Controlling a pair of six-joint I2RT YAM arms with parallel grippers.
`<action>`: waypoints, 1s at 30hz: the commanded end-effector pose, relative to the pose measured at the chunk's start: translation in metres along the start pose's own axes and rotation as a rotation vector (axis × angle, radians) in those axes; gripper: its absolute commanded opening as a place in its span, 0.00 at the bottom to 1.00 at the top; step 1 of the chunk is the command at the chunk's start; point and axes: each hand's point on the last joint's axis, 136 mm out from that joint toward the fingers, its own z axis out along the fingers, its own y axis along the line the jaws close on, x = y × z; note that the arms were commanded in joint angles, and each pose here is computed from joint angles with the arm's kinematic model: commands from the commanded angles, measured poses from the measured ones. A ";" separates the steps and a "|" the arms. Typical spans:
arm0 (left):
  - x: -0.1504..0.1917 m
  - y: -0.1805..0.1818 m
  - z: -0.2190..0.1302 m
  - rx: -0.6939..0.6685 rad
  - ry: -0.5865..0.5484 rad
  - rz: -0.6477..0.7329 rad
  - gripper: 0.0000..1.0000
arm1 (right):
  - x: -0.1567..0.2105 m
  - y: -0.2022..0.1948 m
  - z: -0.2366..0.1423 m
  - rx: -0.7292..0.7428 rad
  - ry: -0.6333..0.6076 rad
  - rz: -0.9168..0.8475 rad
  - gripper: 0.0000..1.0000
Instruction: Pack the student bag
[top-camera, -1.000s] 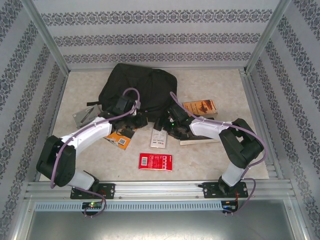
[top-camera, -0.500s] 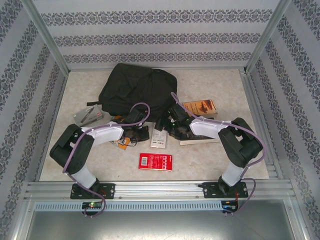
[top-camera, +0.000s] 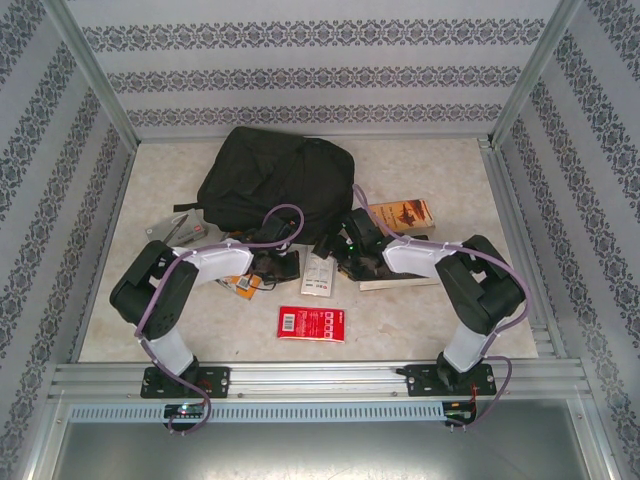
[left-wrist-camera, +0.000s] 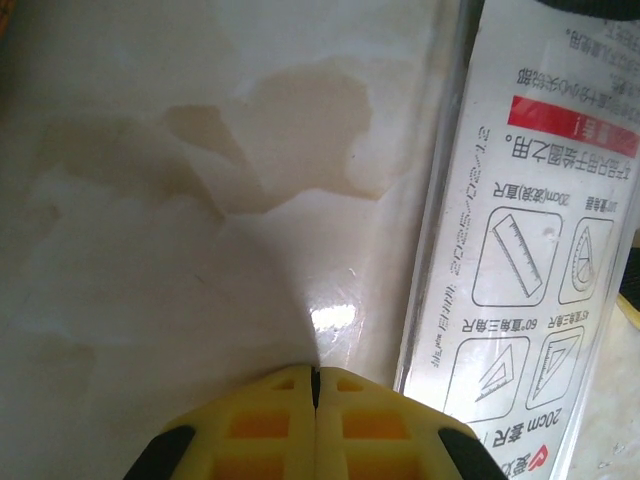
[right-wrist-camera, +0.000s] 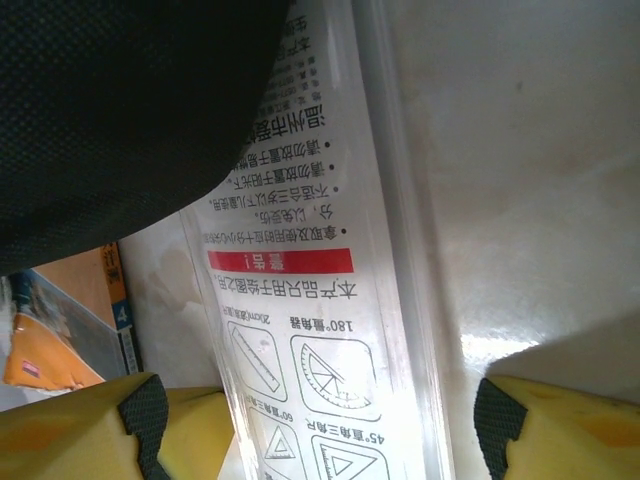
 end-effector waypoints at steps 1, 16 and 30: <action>0.019 -0.009 0.026 0.021 0.058 0.034 0.00 | 0.020 0.049 0.016 -0.250 0.082 -0.036 0.79; 0.030 -0.023 0.018 0.047 0.080 0.062 0.00 | 0.024 0.041 0.025 -0.286 0.056 -0.021 0.42; 0.025 -0.030 -0.039 0.039 -0.013 0.125 0.00 | 0.015 0.033 0.000 -0.215 -0.014 -0.107 0.12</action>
